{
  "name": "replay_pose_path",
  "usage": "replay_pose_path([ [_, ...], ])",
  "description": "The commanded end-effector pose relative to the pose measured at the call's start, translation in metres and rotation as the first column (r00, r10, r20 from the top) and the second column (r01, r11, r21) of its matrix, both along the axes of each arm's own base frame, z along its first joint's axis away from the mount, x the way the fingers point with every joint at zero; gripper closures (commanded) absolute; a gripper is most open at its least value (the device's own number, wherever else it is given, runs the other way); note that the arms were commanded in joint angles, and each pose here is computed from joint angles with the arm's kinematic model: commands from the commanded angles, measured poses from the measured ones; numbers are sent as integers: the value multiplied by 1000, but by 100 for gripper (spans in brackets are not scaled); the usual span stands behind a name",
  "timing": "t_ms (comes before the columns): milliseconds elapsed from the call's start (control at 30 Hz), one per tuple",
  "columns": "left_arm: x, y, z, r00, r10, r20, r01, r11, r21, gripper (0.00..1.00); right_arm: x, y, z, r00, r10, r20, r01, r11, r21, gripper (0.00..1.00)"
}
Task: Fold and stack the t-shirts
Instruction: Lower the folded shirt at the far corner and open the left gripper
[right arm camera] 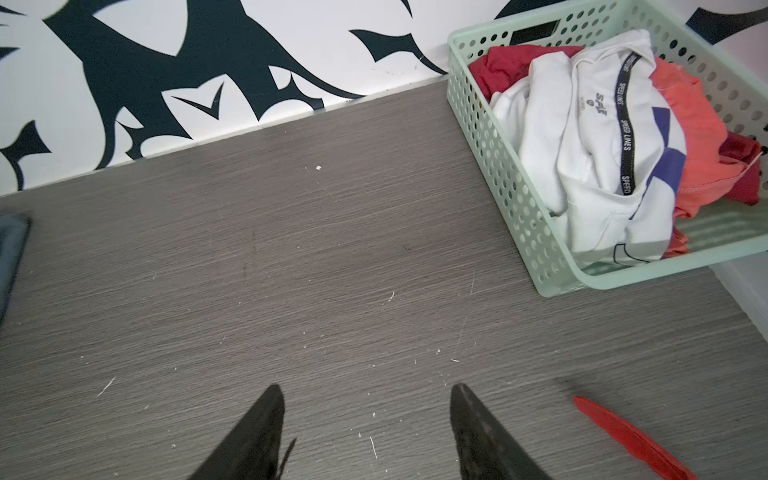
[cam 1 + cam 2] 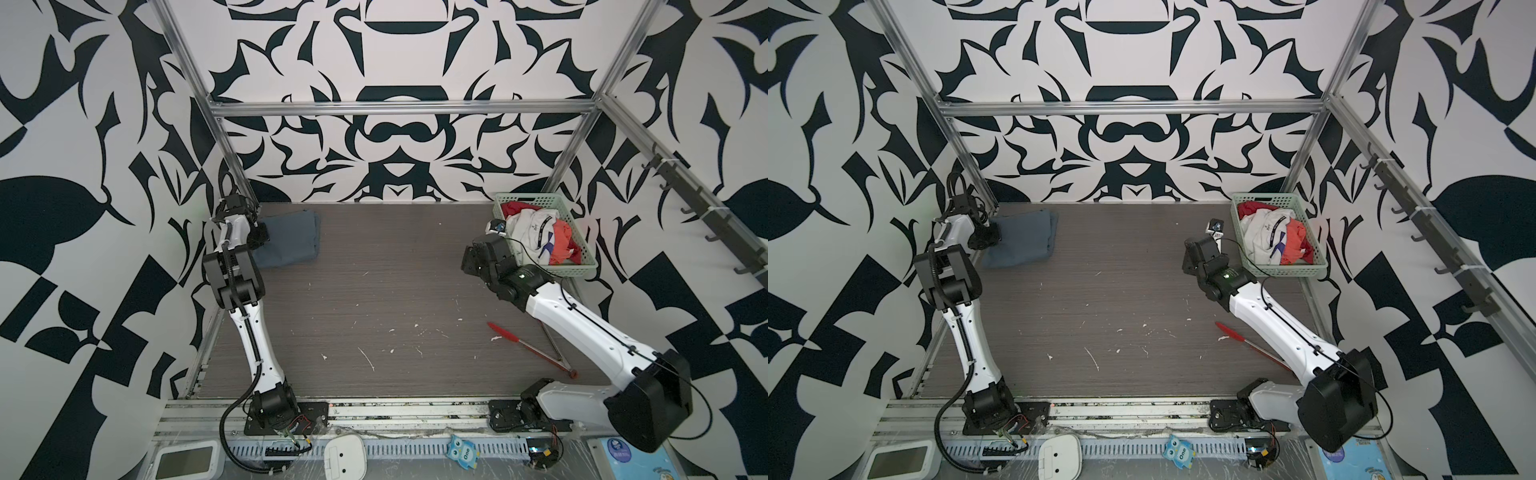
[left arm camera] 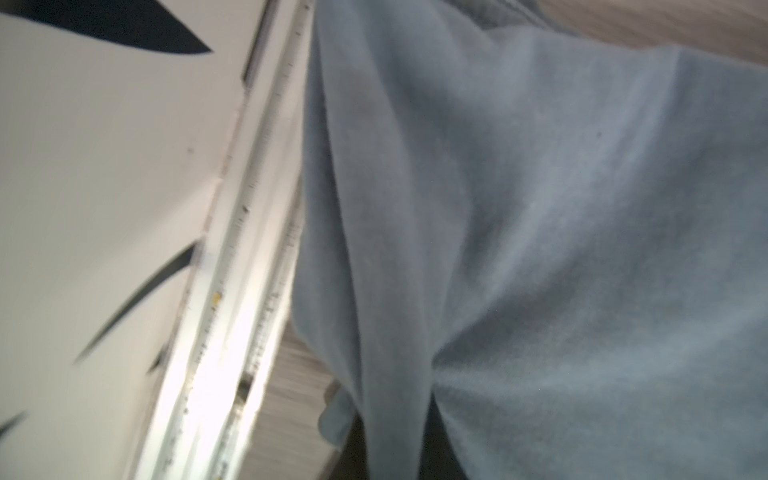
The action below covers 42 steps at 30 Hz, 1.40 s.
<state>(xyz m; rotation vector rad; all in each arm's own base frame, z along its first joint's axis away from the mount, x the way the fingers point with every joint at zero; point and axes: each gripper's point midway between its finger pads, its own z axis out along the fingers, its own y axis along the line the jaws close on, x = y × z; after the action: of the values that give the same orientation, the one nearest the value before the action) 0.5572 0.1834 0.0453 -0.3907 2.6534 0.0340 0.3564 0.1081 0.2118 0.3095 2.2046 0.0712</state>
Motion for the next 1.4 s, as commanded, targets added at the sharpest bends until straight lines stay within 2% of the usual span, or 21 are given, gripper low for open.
replay_pose_path([
  [0, 7, -1, 7, 997, -74, 6, 74, 997, 9, 100, 8, -3, 14, 999, -26, 26, 26, 1000, -17, 33],
  [200, 22, 4, 14, 993, -106, 56, 104, 994, 45, 100, 13, -1, 7, 1000, -28, 7, 28, 999, -21, 33],
  [433, 35, 6, 10, 993, -78, 87, 76, 997, 22, 100, 11, -4, 10, 999, -37, 7, 38, 999, -29, 33],
  [700, 18, 12, 1, 999, -12, 37, 10, 999, 41, 100, 4, -10, 7, 999, -53, 3, 53, 998, -26, 34],
  [767, 17, 9, 1, 999, -14, 48, 13, 999, 35, 89, 2, -10, 6, 999, -54, 2, 54, 998, -21, 34],
  [833, 17, 8, 5, 999, -14, 52, 12, 1000, 25, 85, 0, -10, 5, 999, -48, 0, 48, 999, -16, 34],
  [867, 17, 8, 10, 998, -2, 60, 1, 1000, 22, 79, -1, -10, 5, 999, -49, -1, 49, 999, -11, 34],
  [933, 18, 11, 21, 996, 22, 84, -25, 999, 34, 56, -4, -11, 7, 999, -49, 0, 49, 999, -3, 34],
  [967, 18, 14, 29, 994, 38, 104, -43, 998, 48, 48, -6, -12, 8, 999, -50, 4, 50, 999, 2, 34],
  [1067, 15, 21, 52, 984, 71, 161, -86, 992, 91, 32, -15, -17, 9, 998, -64, 12, 64, 998, 16, 34],
  [1200, 4, 26, 83, 970, 101, 223, -134, 981, 139, 17, -27, -24, 11, 996, -80, 32, 79, 996, 41, 34],
  [1267, -3, 23, 100, 958, 96, 269, -140, 979, 146, 1, -31, -27, 12, 996, -83, 36, 81, 996, 44, 34],
  [1367, -13, 14, 128, 936, 78, 343, -132, 982, 136, 1, -34, -28, 13, 997, -73, 35, 71, 997, 41, 31],
])
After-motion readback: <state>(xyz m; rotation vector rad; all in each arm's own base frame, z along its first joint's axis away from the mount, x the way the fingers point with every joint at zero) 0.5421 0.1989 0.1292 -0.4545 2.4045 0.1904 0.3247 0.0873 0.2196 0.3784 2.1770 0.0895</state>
